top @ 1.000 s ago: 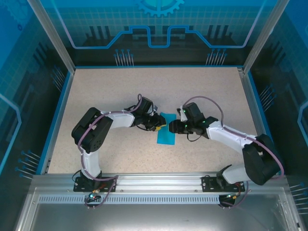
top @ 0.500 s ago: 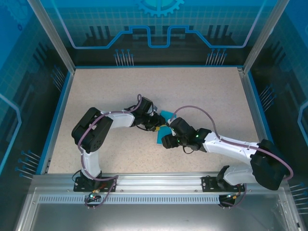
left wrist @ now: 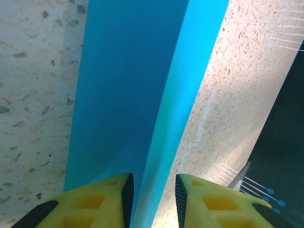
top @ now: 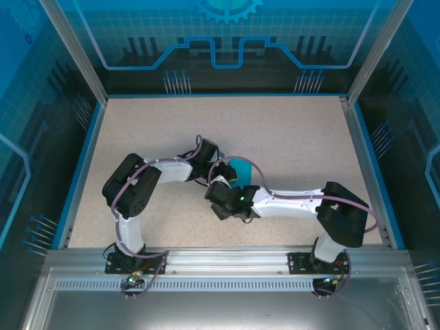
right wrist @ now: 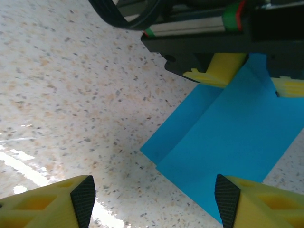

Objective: Fold a paper plane with a square sheet of paper (pick it up from the middle)
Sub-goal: Fold the triangle a second time at the center of the table.

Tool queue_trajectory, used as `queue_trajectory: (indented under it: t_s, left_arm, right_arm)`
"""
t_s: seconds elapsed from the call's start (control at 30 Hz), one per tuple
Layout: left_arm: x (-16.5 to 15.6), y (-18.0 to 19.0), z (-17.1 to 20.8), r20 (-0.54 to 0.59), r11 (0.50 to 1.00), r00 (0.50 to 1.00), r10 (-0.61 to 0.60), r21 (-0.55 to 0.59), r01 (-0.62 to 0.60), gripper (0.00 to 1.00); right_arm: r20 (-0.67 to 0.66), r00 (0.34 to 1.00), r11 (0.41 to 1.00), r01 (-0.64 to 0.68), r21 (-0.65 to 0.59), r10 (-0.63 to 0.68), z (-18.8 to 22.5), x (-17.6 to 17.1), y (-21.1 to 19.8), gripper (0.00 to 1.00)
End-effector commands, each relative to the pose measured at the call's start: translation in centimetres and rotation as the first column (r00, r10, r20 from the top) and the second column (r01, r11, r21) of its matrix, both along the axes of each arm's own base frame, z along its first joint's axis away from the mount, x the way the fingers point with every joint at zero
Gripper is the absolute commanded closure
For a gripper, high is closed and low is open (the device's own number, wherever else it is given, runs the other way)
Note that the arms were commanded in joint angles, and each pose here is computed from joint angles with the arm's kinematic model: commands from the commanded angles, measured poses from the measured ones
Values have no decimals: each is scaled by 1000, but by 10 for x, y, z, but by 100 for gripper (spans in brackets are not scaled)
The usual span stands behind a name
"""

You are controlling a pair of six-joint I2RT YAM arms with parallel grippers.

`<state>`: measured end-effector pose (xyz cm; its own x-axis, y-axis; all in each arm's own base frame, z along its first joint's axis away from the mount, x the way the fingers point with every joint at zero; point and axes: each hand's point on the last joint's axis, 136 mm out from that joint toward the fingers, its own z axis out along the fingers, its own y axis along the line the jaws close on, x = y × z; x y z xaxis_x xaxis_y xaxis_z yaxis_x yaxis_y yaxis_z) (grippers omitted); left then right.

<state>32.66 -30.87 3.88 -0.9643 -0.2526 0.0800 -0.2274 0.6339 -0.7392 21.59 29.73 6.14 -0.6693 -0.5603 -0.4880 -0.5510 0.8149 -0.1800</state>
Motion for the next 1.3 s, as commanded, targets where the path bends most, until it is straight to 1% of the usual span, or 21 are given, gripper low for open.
queue_trajectory:
  t_s: [0.0,0.27,0.43,0.77,1.1,1.27]
  left_arm:
    - [3,-2,14,0,1000,1000,-4,-22,4,68]
    - [4,-3,15,-1,1000,1000,-8,-25,8,68]
    - [4,-2,16,2,1000,1000,-10,-20,10,68]
    - [3,-1,13,-2,1000,1000,-6,-14,6,68]
    - [3,-1,14,-1,1000,1000,-6,-13,6,68]
    - [3,-1,15,1,1000,1000,-6,-12,6,68]
  right_arm:
    - [62,997,995,43,-87,-38,1,5,-10,30]
    - [66,997,990,43,-131,-35,-9,9,-3,38]
    - [78,995,988,65,-142,-55,-9,10,-7,46]
    - [95,994,989,71,-133,-58,1,7,-17,64]
    - [80,994,988,85,-127,-75,1,7,-25,79]
    - [67,995,991,79,-106,-72,2,8,-25,90]
